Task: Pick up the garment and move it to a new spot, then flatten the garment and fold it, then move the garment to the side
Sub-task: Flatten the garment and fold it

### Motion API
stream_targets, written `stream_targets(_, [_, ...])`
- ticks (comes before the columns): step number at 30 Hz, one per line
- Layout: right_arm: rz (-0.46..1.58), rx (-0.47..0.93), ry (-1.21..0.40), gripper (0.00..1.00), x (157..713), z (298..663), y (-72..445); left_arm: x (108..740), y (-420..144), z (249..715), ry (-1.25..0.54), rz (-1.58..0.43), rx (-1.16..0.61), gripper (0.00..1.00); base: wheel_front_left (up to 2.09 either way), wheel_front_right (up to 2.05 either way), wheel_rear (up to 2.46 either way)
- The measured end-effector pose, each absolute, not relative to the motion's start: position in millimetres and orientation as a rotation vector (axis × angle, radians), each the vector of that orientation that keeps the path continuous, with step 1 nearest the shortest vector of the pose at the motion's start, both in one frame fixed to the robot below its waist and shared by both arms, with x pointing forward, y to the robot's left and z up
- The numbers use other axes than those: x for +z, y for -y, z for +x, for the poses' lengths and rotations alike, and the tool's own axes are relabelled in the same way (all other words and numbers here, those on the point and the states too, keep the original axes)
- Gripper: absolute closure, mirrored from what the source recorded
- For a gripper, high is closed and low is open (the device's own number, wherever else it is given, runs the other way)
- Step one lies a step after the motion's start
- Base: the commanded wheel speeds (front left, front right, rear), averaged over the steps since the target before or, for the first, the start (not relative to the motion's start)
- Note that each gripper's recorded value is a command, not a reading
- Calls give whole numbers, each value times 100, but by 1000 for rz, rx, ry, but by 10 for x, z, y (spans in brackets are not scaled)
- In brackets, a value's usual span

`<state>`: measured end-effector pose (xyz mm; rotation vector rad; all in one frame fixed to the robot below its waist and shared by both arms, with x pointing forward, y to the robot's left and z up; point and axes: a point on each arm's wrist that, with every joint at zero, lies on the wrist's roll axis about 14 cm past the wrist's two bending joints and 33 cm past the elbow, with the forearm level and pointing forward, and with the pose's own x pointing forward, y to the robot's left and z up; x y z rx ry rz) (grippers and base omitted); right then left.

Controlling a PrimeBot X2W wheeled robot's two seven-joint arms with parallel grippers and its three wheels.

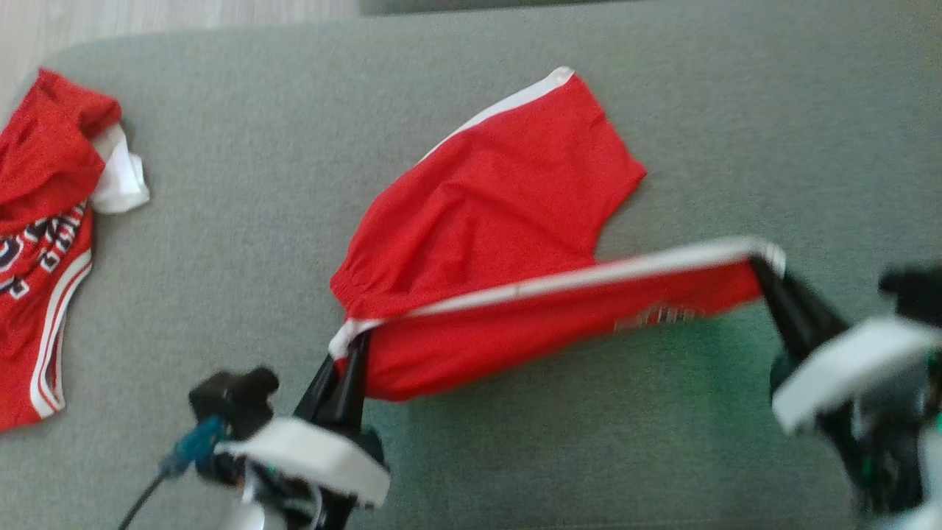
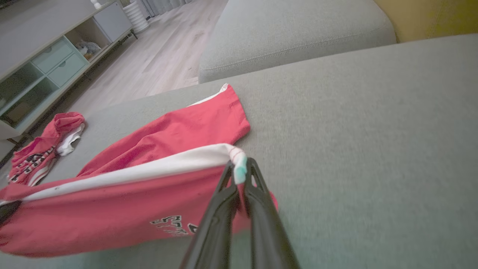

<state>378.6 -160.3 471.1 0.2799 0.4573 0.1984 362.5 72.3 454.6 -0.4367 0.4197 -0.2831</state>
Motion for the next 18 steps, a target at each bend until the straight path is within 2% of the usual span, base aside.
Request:
stream_targets(11, [173, 378, -520, 100, 4499, 5033, 1187, 4473, -758, 4251, -343, -486, -261, 100, 0, 0, 0])
stream_targets(18, [123, 457, -559, 100, 4246, 5549, 784, 4283, -931, 4448, -347, -495, -191, 100, 0, 0, 0])
